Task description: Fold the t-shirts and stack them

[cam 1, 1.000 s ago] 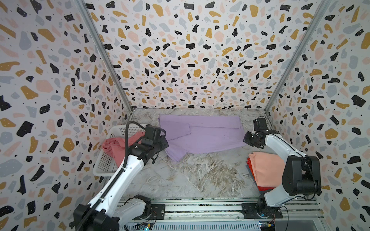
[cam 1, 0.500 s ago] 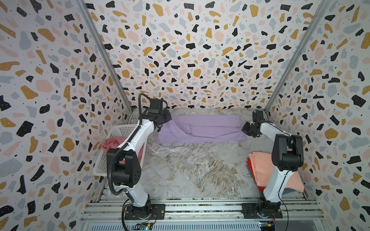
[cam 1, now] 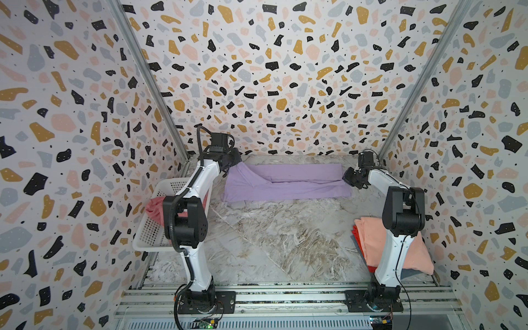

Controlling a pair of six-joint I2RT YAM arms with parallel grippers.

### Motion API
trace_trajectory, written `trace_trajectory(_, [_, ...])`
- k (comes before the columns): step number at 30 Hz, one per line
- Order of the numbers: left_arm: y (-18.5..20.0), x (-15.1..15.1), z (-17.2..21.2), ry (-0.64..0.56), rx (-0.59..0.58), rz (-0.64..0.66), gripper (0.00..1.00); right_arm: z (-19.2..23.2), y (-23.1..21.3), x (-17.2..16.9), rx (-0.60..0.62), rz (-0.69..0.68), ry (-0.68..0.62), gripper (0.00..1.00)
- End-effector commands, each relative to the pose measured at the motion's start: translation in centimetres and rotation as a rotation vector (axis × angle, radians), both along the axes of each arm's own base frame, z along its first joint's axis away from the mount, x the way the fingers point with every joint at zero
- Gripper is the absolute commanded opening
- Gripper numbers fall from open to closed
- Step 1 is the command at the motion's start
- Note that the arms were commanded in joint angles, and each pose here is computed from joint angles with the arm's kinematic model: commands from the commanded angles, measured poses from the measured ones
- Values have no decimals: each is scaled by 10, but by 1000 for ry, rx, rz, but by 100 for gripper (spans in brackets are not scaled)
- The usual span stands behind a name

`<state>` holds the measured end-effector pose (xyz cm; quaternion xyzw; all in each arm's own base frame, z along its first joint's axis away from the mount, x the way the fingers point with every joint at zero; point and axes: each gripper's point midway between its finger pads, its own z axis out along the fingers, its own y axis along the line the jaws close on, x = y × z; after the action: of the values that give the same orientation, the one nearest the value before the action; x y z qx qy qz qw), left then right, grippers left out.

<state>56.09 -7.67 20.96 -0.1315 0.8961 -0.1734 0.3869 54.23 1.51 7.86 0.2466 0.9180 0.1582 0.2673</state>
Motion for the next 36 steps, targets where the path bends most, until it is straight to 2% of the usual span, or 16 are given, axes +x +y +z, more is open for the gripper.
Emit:
trace_trajectory(1, [-3,23,16,-75,-24,-27,0,-5,-3,8,19,-23,25,0])
trace_trajectory(2, [-3,28,11,-68,-29,-28,0,-8,-4,11,18,-28,30,1])
trace_trajectory(3, [-3,34,4,-61,-38,-28,0,-12,-6,13,17,-36,36,7])
trace_trajectory(4, [-3,40,0,-60,-48,-29,0,-14,-7,15,21,-41,39,18])
trace_trajectory(5, [-3,47,-6,-60,-59,-24,14,-17,-9,18,31,-42,33,36])
trace_trajectory(6, [0,54,-13,-58,-66,-14,26,-17,-10,21,41,-47,22,46])
trace_trajectory(8, [12,70,-21,-62,-72,26,40,-6,-15,28,54,-54,-33,54])
trace_trajectory(9, [21,78,-24,-66,-92,58,45,4,-18,30,57,-61,-72,57])
trace_trajectory(11, [35,90,-30,-71,-163,112,47,27,-22,32,46,-65,-155,62])
trace_trajectory(14, [41,93,-37,-70,-247,147,47,48,-24,22,32,-73,-195,63])
trace_trajectory(17, [34,84,-43,-53,-243,130,48,56,-14,7,32,-51,-192,64])
trace_trajectory(23, [14,45,-53,3,-222,75,51,59,26,-20,53,45,-193,65])
trace_trajectory(30, [-20,-11,-82,137,-181,29,52,31,73,-18,118,149,-166,65])
trace_trajectory(36, [-57,-46,-121,277,-163,-12,50,-4,77,-12,98,150,-88,65])
